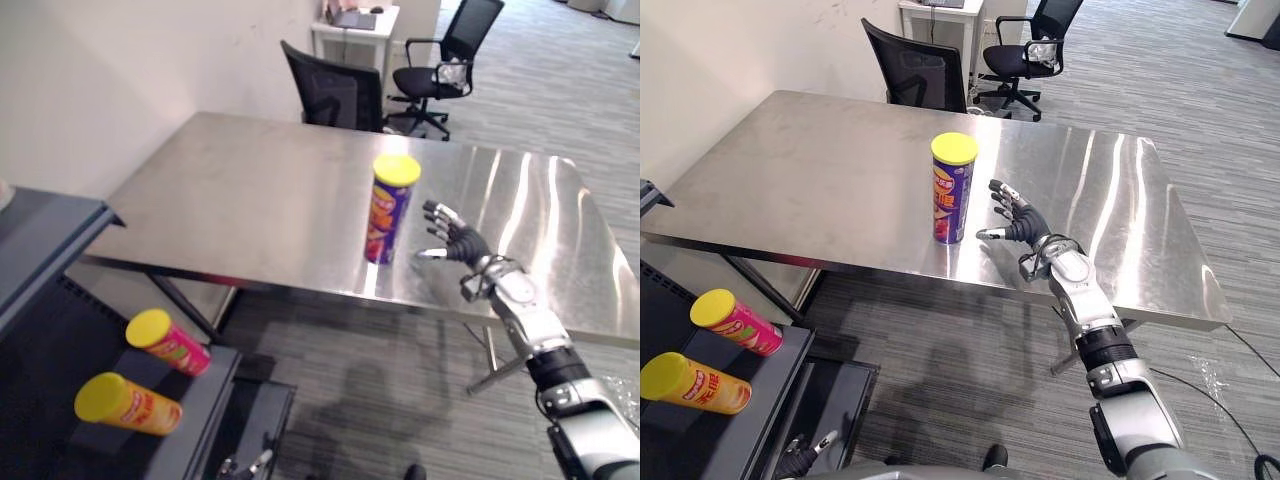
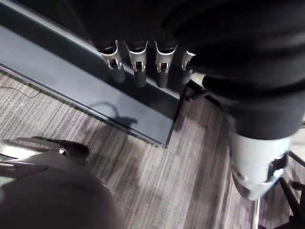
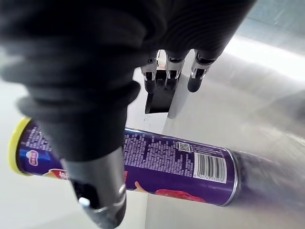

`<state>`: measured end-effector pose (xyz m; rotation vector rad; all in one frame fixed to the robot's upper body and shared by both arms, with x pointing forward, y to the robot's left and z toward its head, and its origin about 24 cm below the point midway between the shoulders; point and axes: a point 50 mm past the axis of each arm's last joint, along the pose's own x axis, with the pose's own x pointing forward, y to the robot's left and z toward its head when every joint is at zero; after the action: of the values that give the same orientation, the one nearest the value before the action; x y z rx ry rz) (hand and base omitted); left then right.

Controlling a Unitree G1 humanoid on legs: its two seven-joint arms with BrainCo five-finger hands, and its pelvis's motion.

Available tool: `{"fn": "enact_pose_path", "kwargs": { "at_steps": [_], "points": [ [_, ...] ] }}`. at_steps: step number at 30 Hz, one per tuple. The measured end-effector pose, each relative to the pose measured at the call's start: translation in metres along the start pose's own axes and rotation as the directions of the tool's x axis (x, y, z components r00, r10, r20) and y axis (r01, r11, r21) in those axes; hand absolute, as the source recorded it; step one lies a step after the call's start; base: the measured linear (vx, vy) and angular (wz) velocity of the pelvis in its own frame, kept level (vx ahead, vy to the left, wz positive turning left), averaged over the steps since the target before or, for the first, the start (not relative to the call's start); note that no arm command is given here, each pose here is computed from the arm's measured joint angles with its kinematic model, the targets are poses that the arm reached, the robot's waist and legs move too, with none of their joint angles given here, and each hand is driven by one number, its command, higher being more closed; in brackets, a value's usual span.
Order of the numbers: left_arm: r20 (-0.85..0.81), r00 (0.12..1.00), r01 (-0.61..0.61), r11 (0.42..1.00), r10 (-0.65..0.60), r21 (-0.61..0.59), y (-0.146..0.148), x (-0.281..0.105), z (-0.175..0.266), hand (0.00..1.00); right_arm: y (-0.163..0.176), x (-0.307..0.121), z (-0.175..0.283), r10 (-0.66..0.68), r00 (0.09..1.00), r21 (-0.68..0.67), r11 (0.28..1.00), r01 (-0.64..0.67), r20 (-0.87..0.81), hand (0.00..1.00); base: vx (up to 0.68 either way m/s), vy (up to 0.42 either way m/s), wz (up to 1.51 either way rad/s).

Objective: Put the gum and the chips on the shelf.

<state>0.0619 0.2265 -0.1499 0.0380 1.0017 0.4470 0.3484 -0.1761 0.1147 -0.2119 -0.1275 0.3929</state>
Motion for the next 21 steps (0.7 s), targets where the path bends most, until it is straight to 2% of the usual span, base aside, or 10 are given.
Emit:
{"fn": "enact_pose_path", "kwargs": {
  "at_steps": [21],
  "points": [
    [0.008,1.0,0.011,1.0,-0.011,-0.005,-0.001,-0.002,0.001,0.0,-0.013,0.028,0.021,-0.058,0.998,-0.038,0.998,0.059,0.007,0.0,-0.03,0.0,0.1]
  ]
}}
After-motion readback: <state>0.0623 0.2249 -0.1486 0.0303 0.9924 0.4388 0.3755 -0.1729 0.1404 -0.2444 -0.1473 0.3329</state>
